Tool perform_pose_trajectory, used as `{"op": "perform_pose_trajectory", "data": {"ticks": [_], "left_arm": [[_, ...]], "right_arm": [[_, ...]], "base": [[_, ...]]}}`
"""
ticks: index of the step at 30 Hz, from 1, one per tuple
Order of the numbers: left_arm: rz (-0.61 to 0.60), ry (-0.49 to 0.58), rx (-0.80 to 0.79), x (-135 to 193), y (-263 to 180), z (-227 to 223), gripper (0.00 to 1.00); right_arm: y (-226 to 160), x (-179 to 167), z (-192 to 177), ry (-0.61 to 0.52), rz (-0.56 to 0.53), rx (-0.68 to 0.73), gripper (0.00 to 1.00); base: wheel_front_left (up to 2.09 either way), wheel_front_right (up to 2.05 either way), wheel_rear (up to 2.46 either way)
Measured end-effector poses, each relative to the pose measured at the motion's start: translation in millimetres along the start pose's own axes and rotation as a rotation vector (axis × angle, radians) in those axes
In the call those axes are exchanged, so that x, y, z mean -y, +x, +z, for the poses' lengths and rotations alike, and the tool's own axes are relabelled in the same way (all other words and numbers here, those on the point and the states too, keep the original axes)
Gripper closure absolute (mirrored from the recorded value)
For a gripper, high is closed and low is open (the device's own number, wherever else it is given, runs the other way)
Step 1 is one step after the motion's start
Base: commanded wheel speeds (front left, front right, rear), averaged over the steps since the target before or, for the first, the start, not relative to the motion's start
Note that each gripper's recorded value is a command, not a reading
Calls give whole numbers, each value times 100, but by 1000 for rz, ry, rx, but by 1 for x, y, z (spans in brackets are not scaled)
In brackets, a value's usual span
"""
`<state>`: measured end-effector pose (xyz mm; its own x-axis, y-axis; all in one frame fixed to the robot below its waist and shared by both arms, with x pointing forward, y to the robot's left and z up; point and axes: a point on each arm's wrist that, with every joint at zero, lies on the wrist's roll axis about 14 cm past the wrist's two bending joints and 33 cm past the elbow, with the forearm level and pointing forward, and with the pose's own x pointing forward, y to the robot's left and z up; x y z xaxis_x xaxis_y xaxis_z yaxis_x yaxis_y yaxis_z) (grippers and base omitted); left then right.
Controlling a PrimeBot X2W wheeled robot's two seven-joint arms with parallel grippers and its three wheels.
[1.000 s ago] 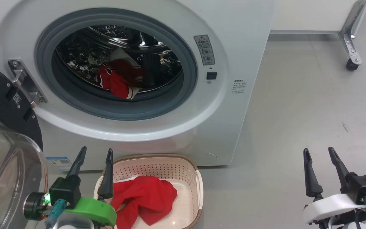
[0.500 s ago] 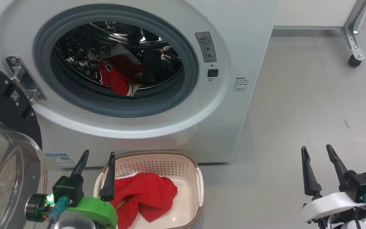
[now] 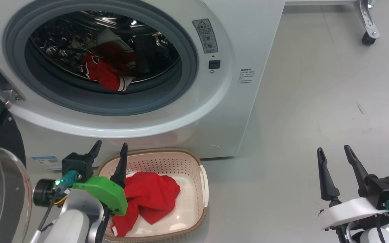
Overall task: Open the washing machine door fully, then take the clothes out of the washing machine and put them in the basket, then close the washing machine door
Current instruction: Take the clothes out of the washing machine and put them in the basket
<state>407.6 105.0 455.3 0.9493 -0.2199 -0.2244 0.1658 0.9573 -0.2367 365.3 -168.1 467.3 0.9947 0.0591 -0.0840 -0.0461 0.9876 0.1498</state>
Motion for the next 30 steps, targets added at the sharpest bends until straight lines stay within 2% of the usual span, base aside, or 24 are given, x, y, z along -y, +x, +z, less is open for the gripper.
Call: {"op": "perform_pose_trajectory", "data": {"ticks": [8, 15, 30], "left_arm": [[-37, 15, -130, 4, 53, -10, 0], [-7, 46, -209, -15, 100, -9, 0], [46, 158, -246, -46, 194, 7, 0]], "right_arm": [[13, 9, -5, 4, -23, -12, 0], [29, 15, -12, 15, -38, -26, 0], [47, 34, -42, 49, -94, -86, 0]], "base": [[0, 0, 0], [0, 0, 0], [0, 0, 0]]}}
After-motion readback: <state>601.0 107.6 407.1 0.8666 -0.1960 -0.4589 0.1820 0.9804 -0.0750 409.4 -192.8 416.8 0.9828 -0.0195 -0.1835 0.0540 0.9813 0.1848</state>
